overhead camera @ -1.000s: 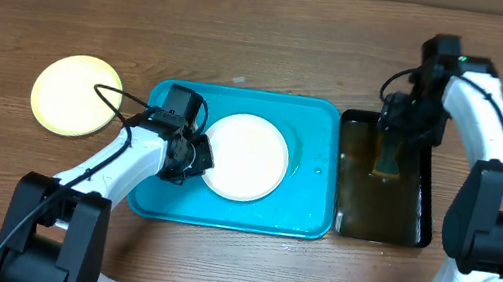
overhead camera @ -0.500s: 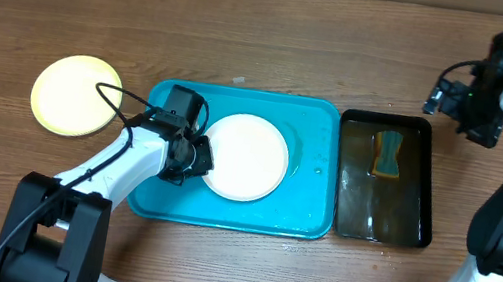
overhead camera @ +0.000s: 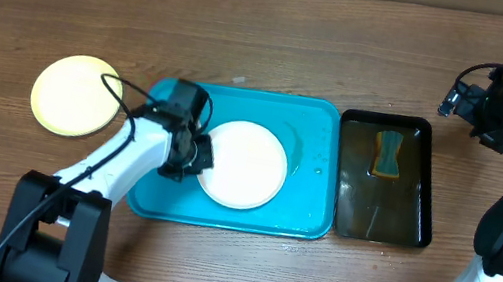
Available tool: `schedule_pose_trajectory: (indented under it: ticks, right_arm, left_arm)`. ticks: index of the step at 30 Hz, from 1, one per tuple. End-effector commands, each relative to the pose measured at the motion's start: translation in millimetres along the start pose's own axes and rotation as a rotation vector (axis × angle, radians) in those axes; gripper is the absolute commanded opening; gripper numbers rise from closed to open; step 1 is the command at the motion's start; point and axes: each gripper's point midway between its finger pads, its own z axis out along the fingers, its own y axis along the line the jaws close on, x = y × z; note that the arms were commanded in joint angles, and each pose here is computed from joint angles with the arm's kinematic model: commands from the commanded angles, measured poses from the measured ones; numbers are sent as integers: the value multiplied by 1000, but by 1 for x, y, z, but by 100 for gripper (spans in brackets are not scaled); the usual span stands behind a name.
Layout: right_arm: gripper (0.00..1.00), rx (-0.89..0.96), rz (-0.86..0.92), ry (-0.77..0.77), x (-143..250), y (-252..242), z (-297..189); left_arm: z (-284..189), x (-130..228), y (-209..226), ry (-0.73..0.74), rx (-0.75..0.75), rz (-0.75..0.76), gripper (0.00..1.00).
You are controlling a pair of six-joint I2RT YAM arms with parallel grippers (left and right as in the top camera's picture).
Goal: Clean dirty plates on tray and stack at the side
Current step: 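Lift the white plate with the left gripper and tip it over the black tray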
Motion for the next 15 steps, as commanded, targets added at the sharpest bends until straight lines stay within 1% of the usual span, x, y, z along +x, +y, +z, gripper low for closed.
schedule_pose_trajectory:
  ticks: [1, 4, 9, 12, 15]
  right_arm:
    - [100, -15, -3, -39, -9, 3, -11]
    - [100, -15, -3, -39, -9, 3, -11]
    - [100, -15, -3, -39, -9, 3, -11]
    - [100, -15, -3, -39, -9, 3, -11]
    - [100, -15, -3, -39, -9, 3, -11]
  left_arm:
    - [-27, -37, -4, -93, -24, 68, 4]
    - [-50, -54, -16, -132, -10, 112, 4]
    - [-88, -83, -39, -226, 36, 127, 4]
    - [-106, -92, -58, -275, 66, 157, 4]
    - [-118, -94, -84, -324, 96, 211, 4]
